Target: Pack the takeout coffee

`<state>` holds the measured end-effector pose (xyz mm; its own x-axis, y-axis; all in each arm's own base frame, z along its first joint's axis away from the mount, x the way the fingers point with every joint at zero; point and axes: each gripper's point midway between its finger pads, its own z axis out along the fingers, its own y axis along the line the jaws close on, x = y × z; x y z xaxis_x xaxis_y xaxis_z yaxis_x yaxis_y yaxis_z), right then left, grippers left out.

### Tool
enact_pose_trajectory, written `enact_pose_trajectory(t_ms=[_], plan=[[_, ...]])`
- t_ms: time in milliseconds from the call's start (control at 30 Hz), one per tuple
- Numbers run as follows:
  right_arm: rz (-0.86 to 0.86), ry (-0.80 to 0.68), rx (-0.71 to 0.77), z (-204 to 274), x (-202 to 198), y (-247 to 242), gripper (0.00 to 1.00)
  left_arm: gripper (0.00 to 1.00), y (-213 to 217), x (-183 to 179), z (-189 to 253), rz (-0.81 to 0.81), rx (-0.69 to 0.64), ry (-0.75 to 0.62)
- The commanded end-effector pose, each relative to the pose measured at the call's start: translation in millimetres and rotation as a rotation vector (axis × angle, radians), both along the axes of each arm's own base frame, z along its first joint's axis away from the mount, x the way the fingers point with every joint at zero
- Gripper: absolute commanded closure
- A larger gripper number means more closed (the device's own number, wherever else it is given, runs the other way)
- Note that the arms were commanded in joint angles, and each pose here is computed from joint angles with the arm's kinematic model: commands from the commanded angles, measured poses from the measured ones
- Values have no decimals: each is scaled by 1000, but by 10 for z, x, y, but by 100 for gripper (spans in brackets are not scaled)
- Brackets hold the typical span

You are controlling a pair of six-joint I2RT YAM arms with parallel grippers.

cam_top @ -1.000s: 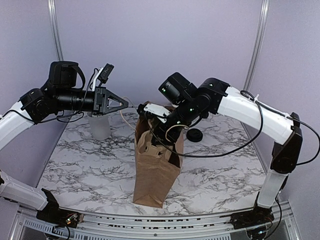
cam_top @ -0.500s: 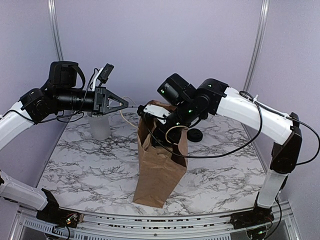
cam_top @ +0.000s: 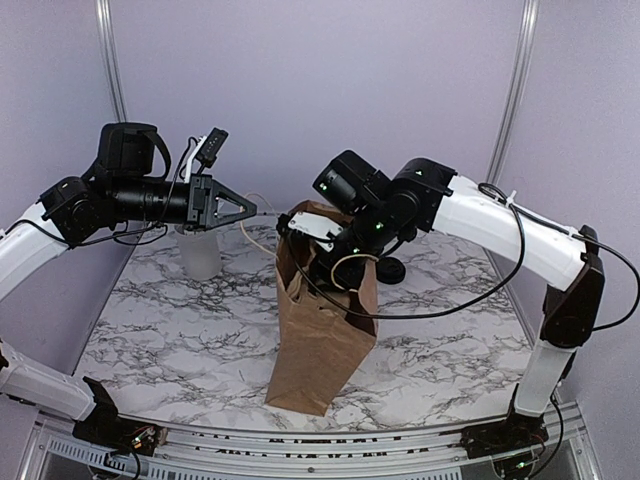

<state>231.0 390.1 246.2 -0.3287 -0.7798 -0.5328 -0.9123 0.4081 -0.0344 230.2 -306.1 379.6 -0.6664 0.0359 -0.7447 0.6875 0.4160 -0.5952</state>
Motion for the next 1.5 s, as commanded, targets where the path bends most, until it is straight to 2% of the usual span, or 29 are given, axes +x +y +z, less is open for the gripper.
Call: enact_pose_trajectory(t_ms=[0,467,1167,1467], plan=[[-9,-19,-9,86,-69,-32,59,100,-2,36,47,1,4,-17],[-26,-42,5,185,-36,-41,39,100,-6,42,36,2,6,-13],[-48,-72,74,461,-19,-31,35,100,2,27,56,1,0,-14],[-109,-123,180,739,95,61,32,100,12,-4,97,-6,-10,-21]])
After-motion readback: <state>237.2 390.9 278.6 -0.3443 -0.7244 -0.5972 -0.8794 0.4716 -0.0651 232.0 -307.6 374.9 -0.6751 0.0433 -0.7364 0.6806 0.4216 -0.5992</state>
